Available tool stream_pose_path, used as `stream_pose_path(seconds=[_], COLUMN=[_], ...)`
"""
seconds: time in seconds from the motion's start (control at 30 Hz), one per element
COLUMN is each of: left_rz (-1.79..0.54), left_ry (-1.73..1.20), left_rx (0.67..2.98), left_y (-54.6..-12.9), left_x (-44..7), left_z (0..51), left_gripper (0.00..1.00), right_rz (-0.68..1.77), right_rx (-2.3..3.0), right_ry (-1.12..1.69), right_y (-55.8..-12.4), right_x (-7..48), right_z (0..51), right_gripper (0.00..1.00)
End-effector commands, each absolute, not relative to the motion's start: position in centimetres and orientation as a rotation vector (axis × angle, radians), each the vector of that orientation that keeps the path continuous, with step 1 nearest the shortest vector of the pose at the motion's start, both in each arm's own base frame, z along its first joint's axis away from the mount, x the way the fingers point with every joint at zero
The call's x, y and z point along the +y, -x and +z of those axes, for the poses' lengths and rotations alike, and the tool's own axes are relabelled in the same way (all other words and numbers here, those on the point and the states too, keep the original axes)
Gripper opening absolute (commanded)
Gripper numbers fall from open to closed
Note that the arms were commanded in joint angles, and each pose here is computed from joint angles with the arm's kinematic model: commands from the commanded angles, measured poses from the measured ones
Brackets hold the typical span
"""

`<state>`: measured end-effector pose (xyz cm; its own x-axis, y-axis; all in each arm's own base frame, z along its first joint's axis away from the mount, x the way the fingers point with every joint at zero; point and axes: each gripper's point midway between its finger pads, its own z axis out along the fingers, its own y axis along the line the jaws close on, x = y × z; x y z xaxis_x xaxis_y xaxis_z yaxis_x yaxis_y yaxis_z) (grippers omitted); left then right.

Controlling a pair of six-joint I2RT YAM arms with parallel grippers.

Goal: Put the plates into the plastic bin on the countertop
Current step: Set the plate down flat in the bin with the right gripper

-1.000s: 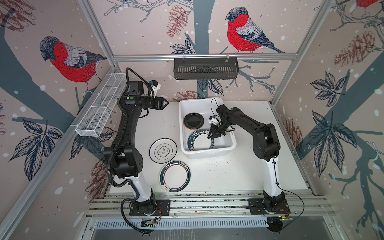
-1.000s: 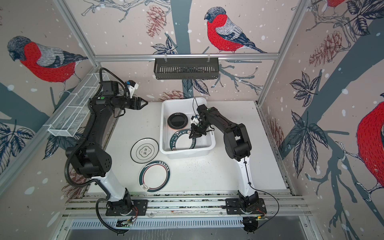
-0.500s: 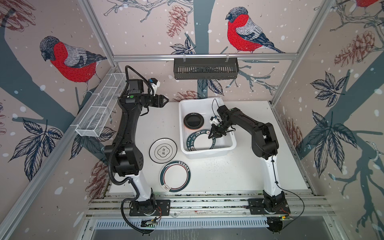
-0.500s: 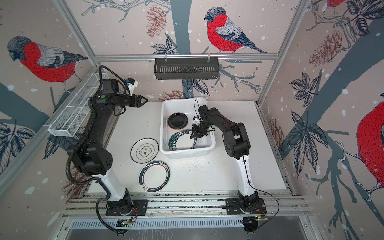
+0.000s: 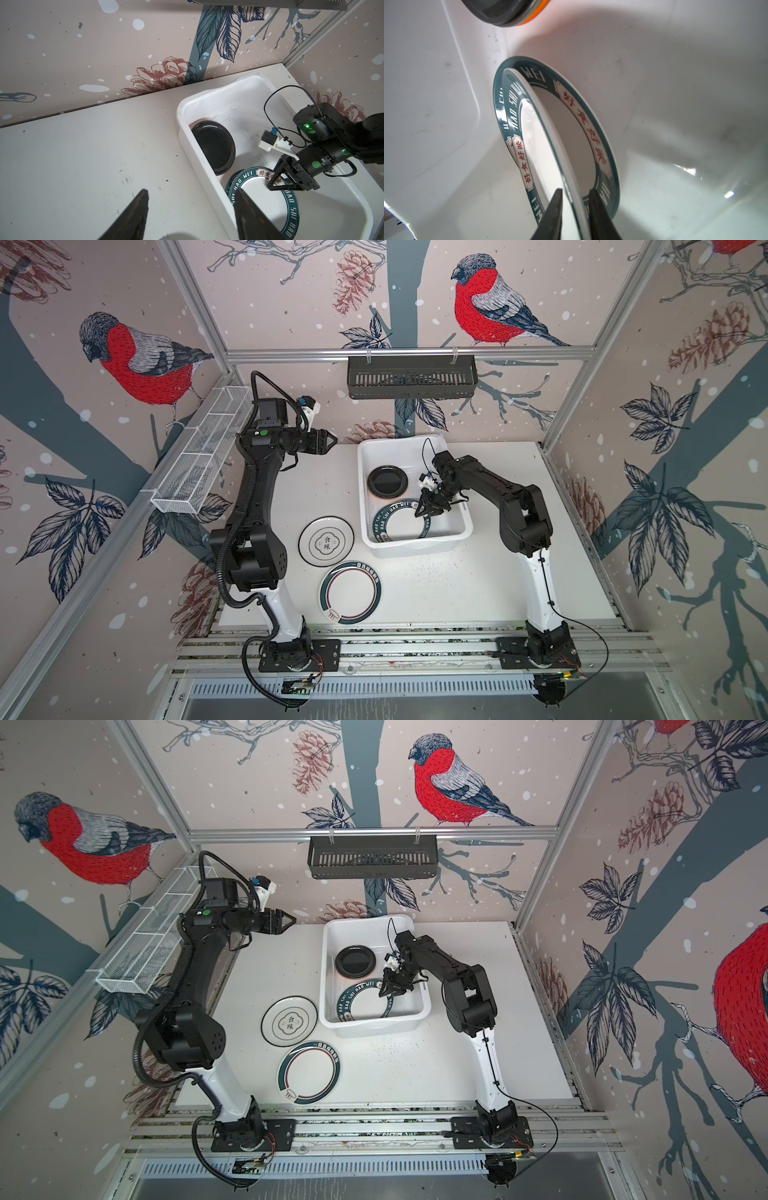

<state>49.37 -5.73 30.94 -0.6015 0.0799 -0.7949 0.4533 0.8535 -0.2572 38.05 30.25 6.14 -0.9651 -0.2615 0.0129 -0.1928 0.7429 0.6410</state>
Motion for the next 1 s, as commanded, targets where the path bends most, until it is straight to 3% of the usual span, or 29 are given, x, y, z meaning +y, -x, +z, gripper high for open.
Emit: stream_pose_path(seconds=[0.0, 0.97], left_rz=[-0.574, -0.576], left_ry=[-0.402, -0.411], left_rx=[2.156, 2.156], left_y=[-49.49, -50.10], left_x=[-6.01, -6.03], left_z=[31.27, 30.88], left_gripper=[0.66, 0.66], right_rz=[-0.995, -0.843], right_rx=[-2.841, -2.909], right_ry=[-0.362, -0.399], right_y=[-37.98, -38.44], right_x=[30.01, 29.67], right_z=[5.98, 5.44], right_gripper=[0.25, 0.33])
